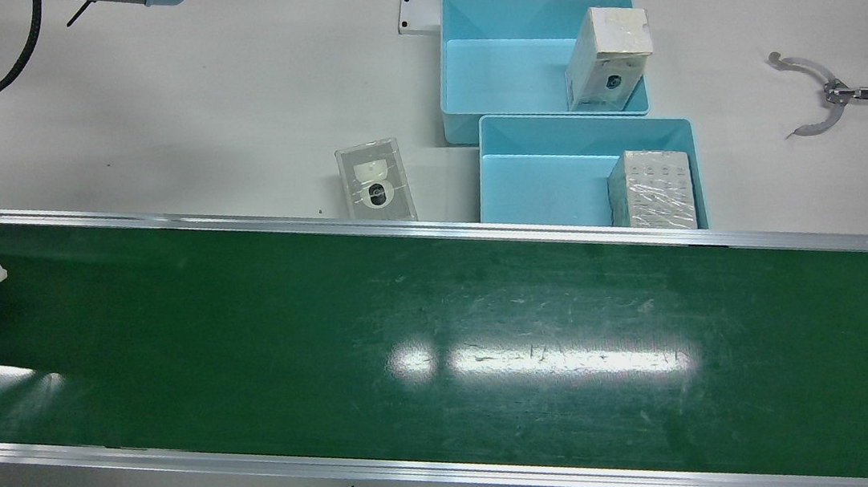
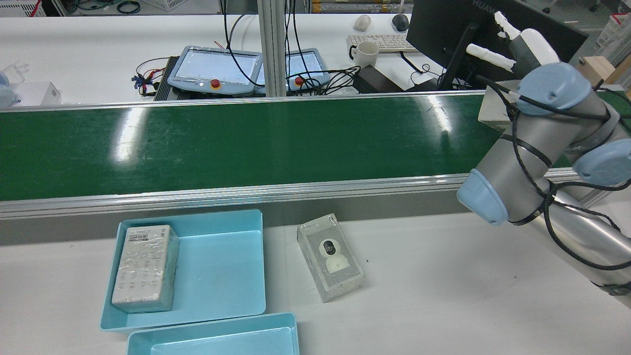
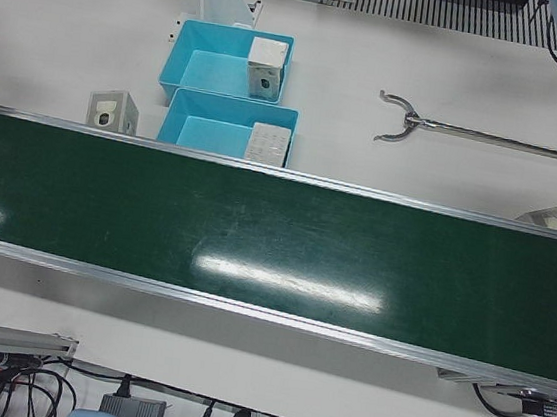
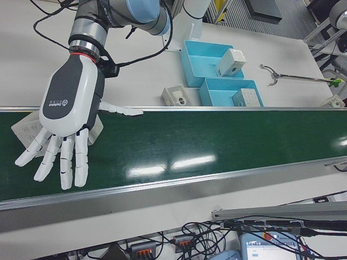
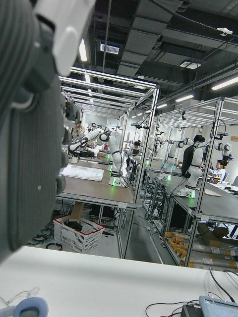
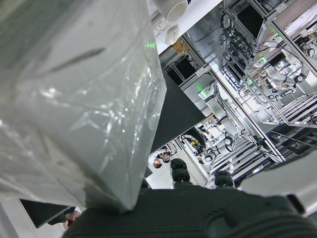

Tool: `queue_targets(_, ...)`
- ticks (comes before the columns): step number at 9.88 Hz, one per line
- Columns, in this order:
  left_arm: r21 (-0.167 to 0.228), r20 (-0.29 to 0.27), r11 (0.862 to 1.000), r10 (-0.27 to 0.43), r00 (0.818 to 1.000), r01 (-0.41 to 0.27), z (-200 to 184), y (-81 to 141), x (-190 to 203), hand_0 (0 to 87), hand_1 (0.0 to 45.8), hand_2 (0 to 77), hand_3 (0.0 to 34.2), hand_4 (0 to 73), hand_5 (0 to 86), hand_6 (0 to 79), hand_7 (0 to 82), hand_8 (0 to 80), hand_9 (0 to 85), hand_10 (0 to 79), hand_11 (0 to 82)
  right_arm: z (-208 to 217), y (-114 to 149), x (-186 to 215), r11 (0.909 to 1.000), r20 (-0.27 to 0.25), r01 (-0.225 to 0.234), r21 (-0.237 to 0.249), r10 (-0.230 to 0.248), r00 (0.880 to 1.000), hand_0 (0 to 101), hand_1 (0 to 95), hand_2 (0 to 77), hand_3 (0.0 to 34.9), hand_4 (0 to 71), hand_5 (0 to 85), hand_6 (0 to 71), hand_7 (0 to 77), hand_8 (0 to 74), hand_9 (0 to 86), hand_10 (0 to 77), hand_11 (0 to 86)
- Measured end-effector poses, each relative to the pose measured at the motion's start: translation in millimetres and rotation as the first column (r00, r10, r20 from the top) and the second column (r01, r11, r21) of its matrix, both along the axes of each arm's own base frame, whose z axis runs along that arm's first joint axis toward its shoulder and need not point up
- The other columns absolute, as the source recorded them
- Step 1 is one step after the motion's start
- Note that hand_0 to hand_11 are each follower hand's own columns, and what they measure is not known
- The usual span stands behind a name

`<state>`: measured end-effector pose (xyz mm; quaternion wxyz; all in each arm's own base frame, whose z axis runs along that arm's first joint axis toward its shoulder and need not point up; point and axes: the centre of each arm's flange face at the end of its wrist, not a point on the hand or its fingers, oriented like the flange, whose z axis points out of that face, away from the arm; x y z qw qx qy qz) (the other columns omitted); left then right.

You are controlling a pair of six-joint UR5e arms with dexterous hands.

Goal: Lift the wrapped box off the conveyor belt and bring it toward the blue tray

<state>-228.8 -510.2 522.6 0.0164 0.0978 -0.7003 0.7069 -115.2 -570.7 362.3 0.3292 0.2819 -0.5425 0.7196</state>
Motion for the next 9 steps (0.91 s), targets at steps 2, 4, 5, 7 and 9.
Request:
queue_targets(2, 0.0, 0.0, 1.0, 0.0, 1.0, 0.0, 0.0, 0.0, 0.0, 0.0, 0.0, 0.5, 0.0, 0.5, 0.5, 0.5, 0.5, 0.5, 0.5, 0.5, 0.0, -0.4, -0.1, 0.1, 1.0, 0.0, 0.0, 0.001, 0.0, 1.0, 10, 1.1, 1.6, 30.4, 1.1, 2.2, 0.0, 9.8, 4.4, 1.6, 0.0, 1.1)
queue_targets(4, 0.0, 0.0, 1.0, 0.0, 1.0, 0.0, 0.0, 0.0, 0.0, 0.0, 0.0, 1.1, 0.0, 0.5, 0.5, 0.0, 0.5, 0.5, 0.5, 0.5, 0.0, -0.4, -0.1, 0.1, 1.0, 0.0, 0.0, 0.001, 0.0, 1.0, 12, 1.1, 1.6, 30.4, 1.1, 5.5, 0.0, 11.4, 4.4, 1.6, 0.0, 1.1)
queue_targets(5, 0.0, 0.0, 1.0, 0.0, 1.0, 0.0, 0.0, 0.0, 0.0, 0.0, 0.0, 1.1, 0.0, 0.0, 0.5, 0.0, 0.5, 0.5, 0.5, 0.5, 0.0, -0.4, -0.1, 0.1, 1.0, 0.0, 0.0, 0.001, 0.0, 1.0, 12, 1.1, 1.6, 30.4, 1.1, 5.5, 0.0, 11.4, 4.4, 1.6, 0.0, 1.1)
queue_targets(7, 0.0, 0.0, 1.0, 0.0, 1.0, 0.0, 0.0, 0.0, 0.0, 0.0, 0.0, 0.5, 0.0, 0.5, 0.5, 0.5, 0.5, 0.0, 0.5, 0.0, 0.0, -0.4, -0.1, 0.1, 1.0, 0.0, 0.0, 0.001, 0.0, 1.0, 14, 1.1, 1.6, 30.5, 3.8, 7.1, 0.0, 12.5, 5.4, 1.6, 0.0, 1.1)
queue_targets(9, 0.0, 0.0, 1.0, 0.0, 1.0, 0.0, 0.0, 0.0, 0.0, 0.0, 0.0, 1.1, 0.0, 0.5, 0.5, 0.5, 0.5, 0.5, 0.5, 0.0, 0.0, -0.3, -0.1, 0.1, 1.0, 0.0, 0.0, 0.001, 0.0, 1.0, 14, 1.1, 1.6, 30.5, 3.8, 7.1, 0.0, 12.5, 6.0, 1.6, 0.0, 1.1)
